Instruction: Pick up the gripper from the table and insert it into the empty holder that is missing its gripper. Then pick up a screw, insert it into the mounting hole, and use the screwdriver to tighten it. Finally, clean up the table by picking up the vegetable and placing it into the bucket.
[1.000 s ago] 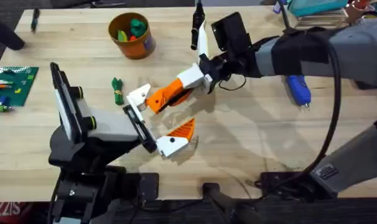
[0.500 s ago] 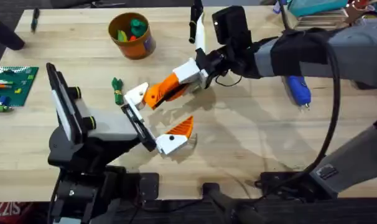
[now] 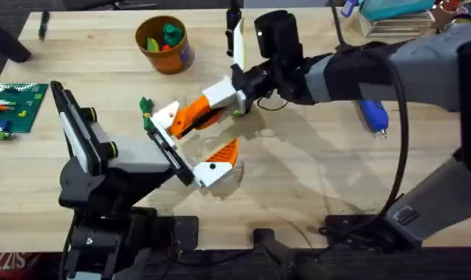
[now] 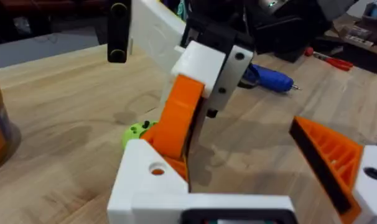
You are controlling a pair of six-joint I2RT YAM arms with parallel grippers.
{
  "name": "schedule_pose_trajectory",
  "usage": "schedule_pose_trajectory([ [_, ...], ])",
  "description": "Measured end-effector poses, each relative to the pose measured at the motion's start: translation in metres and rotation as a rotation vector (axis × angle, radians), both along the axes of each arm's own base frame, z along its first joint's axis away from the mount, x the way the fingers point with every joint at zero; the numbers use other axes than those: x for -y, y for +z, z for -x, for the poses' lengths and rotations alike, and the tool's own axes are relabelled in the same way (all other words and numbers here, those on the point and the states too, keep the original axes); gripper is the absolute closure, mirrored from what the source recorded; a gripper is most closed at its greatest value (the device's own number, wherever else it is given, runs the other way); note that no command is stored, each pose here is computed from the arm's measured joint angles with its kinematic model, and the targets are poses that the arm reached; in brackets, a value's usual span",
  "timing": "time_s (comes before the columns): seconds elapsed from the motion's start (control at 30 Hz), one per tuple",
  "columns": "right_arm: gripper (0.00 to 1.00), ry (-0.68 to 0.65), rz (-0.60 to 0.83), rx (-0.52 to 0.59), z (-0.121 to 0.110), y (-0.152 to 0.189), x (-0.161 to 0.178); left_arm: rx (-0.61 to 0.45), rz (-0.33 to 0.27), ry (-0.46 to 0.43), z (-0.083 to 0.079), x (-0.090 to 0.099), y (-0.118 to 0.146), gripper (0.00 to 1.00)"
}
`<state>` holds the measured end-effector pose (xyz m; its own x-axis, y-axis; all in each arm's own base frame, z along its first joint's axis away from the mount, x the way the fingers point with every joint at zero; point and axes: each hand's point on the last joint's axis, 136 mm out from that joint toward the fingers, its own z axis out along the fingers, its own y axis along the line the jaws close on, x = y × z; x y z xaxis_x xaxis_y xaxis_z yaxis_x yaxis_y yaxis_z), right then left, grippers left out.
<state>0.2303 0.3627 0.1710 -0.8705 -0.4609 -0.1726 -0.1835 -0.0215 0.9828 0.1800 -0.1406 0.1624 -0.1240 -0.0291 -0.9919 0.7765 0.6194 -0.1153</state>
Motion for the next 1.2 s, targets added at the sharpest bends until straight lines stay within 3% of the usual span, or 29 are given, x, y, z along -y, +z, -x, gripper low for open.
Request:
schedule_pose_trajectory([
  [0.37,0.994,-0.033,0.029,-0.020,-0.003,-0.002,-0.006,-0.008,0.005,0.004,0.000,0.000,0.000,0.010],
  [0.73,0.994,-0.106,0.032,0.036,-0.015,-0.003,-0.015,-0.016,0.010,0.005,-0.001,-0.001,-0.001,0.010],
  [1.2,0.987,-0.155,0.055,0.055,-0.017,-0.006,-0.027,-0.050,0.030,0.057,-0.008,-0.007,-0.002,0.010],
])
